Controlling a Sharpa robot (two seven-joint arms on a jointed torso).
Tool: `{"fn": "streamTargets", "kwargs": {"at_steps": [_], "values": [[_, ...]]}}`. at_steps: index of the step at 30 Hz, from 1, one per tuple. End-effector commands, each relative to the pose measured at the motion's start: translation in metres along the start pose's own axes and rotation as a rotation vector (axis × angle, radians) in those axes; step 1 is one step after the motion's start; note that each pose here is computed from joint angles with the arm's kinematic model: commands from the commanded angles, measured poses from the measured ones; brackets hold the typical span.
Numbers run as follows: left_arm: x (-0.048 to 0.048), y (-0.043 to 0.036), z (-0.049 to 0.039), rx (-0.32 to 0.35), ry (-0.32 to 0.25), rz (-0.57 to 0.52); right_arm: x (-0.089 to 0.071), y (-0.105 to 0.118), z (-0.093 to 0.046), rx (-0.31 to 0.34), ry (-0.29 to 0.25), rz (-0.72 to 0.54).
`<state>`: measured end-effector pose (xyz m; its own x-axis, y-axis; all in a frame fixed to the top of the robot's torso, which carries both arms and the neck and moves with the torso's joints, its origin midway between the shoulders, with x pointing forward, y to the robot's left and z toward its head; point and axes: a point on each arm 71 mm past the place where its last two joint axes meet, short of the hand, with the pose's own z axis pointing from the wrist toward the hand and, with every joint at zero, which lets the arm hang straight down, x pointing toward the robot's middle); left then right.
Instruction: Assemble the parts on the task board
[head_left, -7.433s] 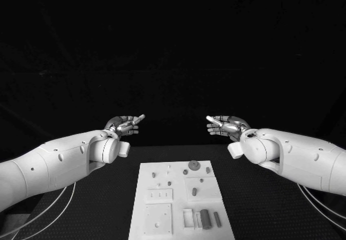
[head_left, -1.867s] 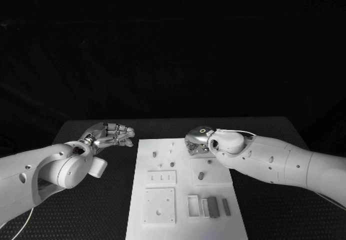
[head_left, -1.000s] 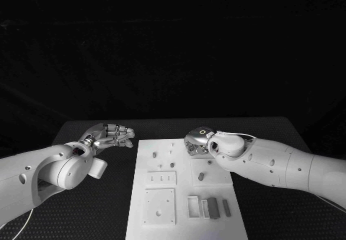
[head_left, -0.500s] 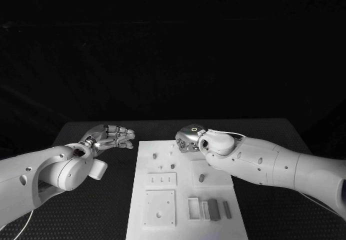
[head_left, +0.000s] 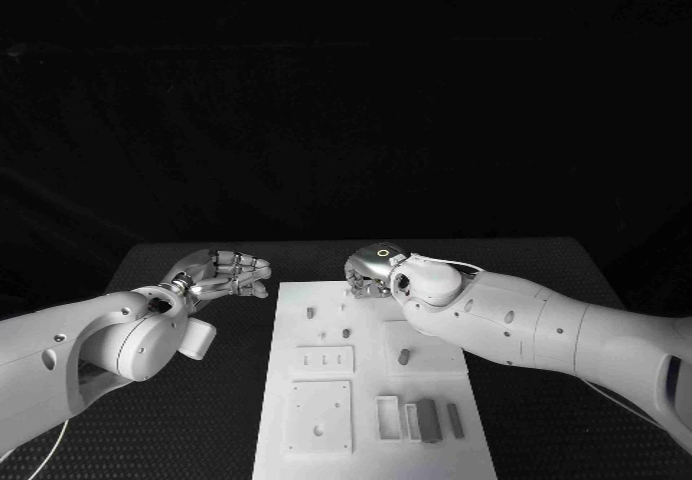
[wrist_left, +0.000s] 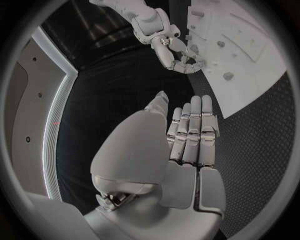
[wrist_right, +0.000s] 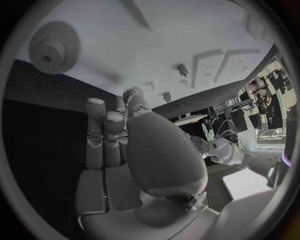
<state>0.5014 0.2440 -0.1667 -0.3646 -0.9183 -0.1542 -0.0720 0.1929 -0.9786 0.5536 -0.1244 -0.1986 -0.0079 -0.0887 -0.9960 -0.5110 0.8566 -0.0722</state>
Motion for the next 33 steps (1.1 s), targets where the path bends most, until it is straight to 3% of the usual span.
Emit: {"fn": "streamTargets", "kwargs": {"at_steps": [1,19,33], "values": [[0.0023,-0.0022,0.0006,0.011,0.017,0.0,-0.001,0.002,0.002,0.002,-0.015,0.003],[0.0078,-0.0031,0.007,0.016,0.029,0.001,0.0,0.012,0.017,0.002,-0.021,-0.012],[0.0076,-0.0031,0.0053,0.015,0.029,0.0,0.003,0.012,0.02,0.01,-0.004,-0.021]]}}
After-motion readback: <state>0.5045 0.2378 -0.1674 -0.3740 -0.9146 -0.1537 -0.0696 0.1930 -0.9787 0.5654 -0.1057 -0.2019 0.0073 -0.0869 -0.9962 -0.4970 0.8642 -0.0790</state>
